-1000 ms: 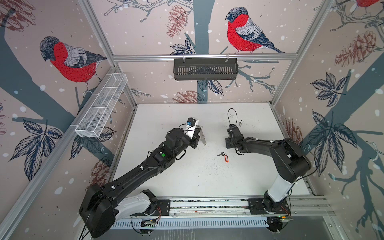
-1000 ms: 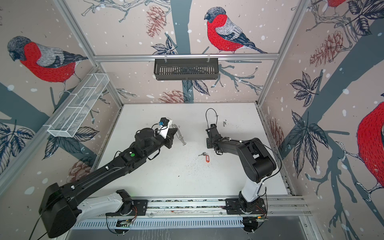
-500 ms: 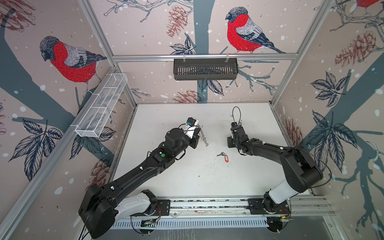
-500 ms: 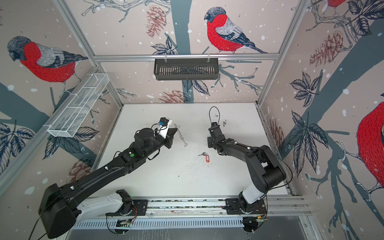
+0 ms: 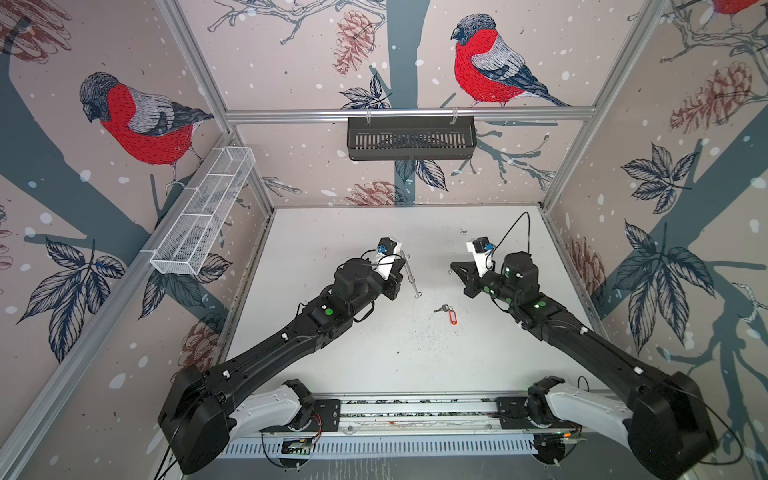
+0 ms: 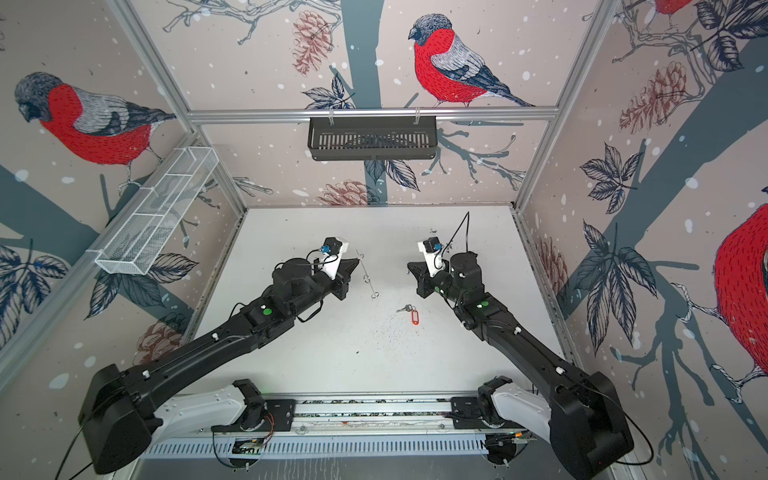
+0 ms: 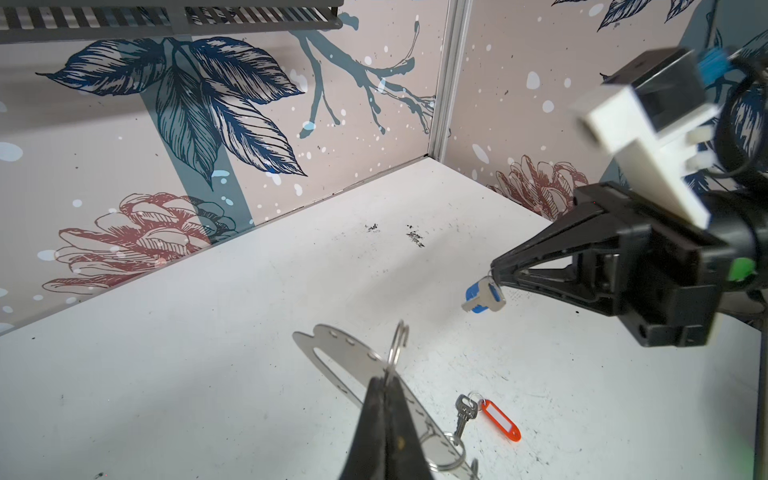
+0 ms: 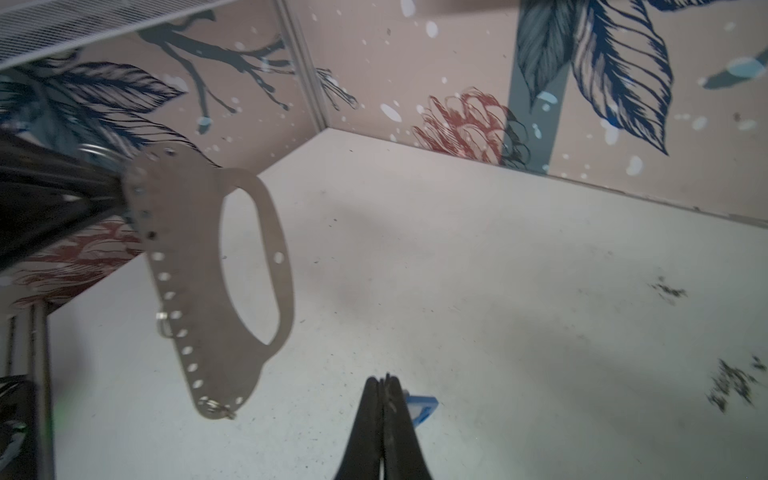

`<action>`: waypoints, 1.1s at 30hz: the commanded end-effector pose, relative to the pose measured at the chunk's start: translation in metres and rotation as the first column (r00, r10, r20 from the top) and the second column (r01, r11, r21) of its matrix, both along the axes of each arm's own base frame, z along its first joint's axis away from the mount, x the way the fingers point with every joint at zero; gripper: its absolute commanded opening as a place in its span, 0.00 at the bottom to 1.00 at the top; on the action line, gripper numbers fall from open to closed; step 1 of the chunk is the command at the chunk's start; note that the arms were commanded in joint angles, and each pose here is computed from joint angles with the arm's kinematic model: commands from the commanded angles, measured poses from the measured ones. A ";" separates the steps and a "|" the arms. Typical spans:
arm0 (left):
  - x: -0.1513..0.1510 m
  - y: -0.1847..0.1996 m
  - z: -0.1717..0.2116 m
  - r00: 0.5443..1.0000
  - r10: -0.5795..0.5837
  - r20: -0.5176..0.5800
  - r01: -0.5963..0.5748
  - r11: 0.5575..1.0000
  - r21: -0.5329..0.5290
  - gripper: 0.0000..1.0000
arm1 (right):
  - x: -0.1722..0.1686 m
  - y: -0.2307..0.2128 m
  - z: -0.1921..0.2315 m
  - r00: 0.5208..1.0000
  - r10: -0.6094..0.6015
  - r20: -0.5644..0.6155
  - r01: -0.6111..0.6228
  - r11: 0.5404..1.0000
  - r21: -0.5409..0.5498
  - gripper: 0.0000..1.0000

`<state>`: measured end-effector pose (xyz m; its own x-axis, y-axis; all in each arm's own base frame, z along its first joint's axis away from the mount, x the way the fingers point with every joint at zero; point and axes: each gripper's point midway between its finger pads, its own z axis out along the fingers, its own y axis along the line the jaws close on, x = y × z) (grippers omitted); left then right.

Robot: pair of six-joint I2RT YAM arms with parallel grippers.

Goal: Put the keys on the keyring
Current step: 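Lift the blue-tagged key with the right gripper toward the split ring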

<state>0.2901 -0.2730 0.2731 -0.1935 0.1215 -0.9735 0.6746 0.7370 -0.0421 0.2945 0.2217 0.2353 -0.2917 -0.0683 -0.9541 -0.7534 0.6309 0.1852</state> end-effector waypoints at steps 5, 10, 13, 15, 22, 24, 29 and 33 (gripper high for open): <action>-0.003 -0.017 0.014 0.999 -0.039 0.038 0.041 0.997 -0.059 0.00 | -0.046 0.028 0.051 0.928 0.319 0.193 -0.338 0.938 0.073 0.00; -0.006 -0.030 0.012 0.997 -0.067 0.036 0.069 0.996 -0.052 0.00 | -0.054 0.037 0.062 0.890 0.403 0.215 -0.427 0.901 0.078 0.00; -0.008 -0.035 0.012 0.996 -0.078 0.038 0.080 0.996 -0.050 0.00 | -0.053 0.040 0.065 0.880 0.419 0.223 -0.444 0.893 0.075 0.00; -0.010 -0.039 0.012 0.996 -0.085 0.040 0.087 0.995 -0.052 0.00 | -0.054 0.042 0.066 0.874 0.430 0.228 -0.455 0.888 0.070 0.00; -0.011 -0.044 0.015 0.996 -0.074 0.056 0.077 0.995 -0.061 0.00 | -0.052 0.054 0.060 0.868 0.447 0.217 -0.464 0.885 0.032 0.00; -0.012 -0.045 0.016 0.996 -0.072 0.061 0.076 0.995 -0.062 0.00 | -0.051 0.055 0.059 0.869 0.445 0.216 -0.461 0.887 0.028 0.00; -0.014 -0.047 0.017 0.995 -0.080 0.064 0.084 0.995 -0.062 0.00 | -0.047 0.057 0.058 0.878 0.430 0.212 -0.444 0.896 0.021 0.00; -0.016 -0.049 0.017 0.993 -0.095 0.064 0.099 0.993 -0.058 0.00 | -0.043 0.057 0.058 0.885 0.416 0.211 -0.429 0.903 0.018 0.00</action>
